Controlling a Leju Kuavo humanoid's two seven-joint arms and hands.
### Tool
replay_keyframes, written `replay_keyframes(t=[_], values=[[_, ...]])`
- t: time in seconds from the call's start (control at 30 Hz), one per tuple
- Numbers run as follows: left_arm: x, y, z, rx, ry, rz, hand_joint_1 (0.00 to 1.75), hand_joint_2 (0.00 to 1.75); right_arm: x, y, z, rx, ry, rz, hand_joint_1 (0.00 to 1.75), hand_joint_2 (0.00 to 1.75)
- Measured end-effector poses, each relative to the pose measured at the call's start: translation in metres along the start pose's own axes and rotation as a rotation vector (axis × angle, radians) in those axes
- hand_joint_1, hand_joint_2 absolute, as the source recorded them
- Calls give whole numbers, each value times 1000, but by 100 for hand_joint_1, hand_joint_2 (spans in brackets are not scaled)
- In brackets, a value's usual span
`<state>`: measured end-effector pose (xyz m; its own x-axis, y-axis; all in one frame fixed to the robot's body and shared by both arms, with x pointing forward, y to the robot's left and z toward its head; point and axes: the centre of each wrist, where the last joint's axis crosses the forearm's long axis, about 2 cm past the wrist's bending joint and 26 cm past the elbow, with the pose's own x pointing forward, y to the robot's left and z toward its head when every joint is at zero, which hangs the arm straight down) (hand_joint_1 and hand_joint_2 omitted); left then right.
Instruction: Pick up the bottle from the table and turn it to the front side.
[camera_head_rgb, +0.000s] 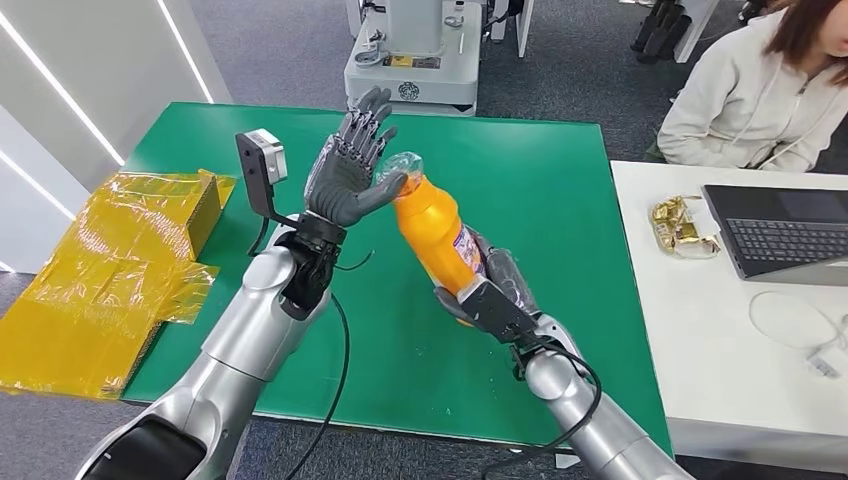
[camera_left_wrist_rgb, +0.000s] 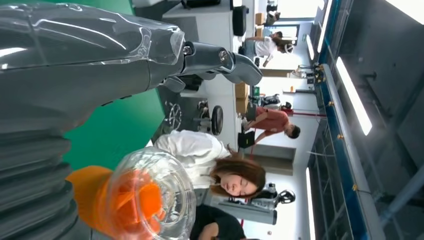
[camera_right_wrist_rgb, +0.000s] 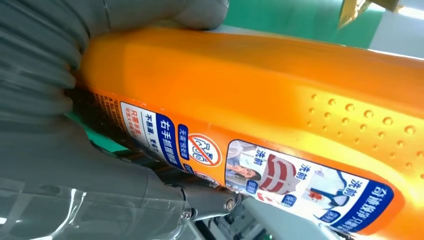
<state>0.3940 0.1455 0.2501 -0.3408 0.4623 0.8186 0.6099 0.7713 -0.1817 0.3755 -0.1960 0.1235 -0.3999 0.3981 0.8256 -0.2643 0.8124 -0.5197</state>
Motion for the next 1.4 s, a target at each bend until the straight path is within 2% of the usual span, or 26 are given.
replay_keyframes(t=[0.6, 1.13, 1.27, 1.4], values=[[-4, -26, -5, -103, 55, 24, 0, 175, 26, -4, -15, -13, -35, 17, 175, 175], [-5, -31, -5, -126, 73, 17, 0, 175, 53, -7, -45, -44, -76, 75, 175, 175], [-5, -31, -5, -130, 75, 18, 175, 175, 54, -7, -45, -42, -77, 79, 175, 175], [-6, -31, -5, -130, 75, 16, 175, 175, 55, -6, -46, -38, -77, 88, 174, 175]])
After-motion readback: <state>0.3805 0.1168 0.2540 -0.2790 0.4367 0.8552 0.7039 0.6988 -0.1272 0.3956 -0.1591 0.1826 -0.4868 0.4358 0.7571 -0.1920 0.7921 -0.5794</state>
